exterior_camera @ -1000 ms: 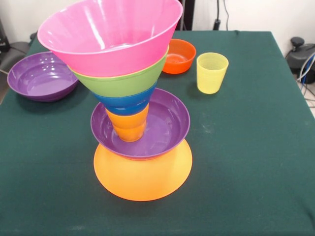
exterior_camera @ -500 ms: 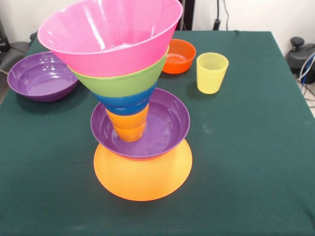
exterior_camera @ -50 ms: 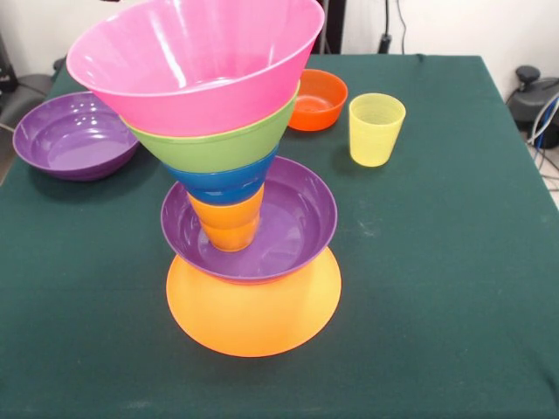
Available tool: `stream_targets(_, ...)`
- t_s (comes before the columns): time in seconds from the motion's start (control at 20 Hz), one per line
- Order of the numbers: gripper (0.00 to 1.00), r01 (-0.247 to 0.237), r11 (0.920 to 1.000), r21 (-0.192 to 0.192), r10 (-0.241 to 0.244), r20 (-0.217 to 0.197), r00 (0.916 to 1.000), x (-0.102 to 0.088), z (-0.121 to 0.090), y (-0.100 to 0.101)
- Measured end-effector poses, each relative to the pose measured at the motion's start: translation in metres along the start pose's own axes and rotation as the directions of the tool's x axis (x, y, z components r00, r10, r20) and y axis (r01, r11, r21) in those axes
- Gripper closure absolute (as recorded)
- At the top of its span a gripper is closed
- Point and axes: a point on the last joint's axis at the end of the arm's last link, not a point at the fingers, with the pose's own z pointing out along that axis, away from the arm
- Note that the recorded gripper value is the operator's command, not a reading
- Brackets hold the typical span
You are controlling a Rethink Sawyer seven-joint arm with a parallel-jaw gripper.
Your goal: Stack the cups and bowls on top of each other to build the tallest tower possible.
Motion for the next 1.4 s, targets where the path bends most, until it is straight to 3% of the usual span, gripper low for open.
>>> stream_targets(1.4,0.0,0.081,0.9963,-0.03,-0.083,-0.075,0.9937,-0.015,0.001,-0.002)
